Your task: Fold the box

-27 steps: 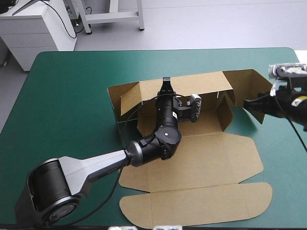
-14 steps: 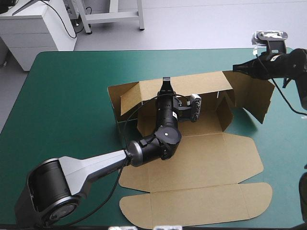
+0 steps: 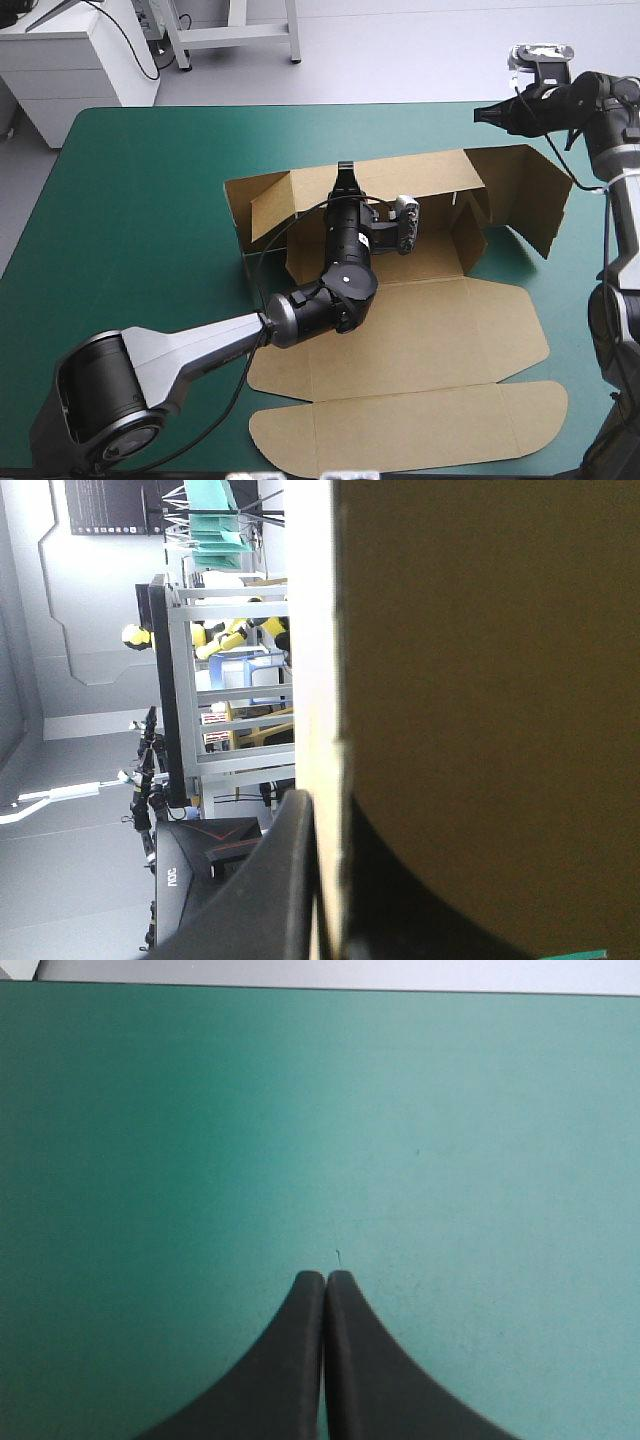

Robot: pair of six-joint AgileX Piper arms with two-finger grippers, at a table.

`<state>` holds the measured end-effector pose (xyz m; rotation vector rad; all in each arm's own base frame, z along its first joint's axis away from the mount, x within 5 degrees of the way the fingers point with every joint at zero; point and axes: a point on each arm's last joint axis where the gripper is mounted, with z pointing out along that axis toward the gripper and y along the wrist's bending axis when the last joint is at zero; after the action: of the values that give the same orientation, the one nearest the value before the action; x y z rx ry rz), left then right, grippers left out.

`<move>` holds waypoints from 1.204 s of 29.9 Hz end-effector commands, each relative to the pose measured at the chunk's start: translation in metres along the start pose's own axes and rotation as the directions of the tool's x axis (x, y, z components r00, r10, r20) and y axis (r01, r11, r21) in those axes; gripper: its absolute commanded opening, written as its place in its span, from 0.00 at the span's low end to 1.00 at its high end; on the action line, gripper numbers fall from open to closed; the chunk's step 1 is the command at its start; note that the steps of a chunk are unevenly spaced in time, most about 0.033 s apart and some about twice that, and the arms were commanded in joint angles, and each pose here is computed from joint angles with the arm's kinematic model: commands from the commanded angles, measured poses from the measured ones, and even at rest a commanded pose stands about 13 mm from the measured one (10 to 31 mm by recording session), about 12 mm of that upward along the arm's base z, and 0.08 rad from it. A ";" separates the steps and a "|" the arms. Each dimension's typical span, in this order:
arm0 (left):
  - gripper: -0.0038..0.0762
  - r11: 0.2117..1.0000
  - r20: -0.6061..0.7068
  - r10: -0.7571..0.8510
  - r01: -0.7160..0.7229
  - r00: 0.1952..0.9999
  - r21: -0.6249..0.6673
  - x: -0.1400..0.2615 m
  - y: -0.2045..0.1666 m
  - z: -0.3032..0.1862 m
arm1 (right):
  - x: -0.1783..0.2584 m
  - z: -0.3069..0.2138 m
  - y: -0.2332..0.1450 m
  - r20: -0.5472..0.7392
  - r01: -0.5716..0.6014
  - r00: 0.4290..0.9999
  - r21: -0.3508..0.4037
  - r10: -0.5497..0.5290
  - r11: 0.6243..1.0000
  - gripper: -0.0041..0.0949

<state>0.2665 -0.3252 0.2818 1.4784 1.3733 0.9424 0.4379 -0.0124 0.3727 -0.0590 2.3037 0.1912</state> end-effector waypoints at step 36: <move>0.04 0.996 0.064 -0.089 0.087 0.994 0.031 -0.005 0.011 -0.014 | 0.028 -0.057 0.021 -0.223 0.192 0.949 -0.156 -0.224 0.969 0.02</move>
<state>0.2664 -0.3252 0.2823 1.4760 1.3790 0.9361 0.3960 -0.0050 0.3733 -0.3730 2.5591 0.2098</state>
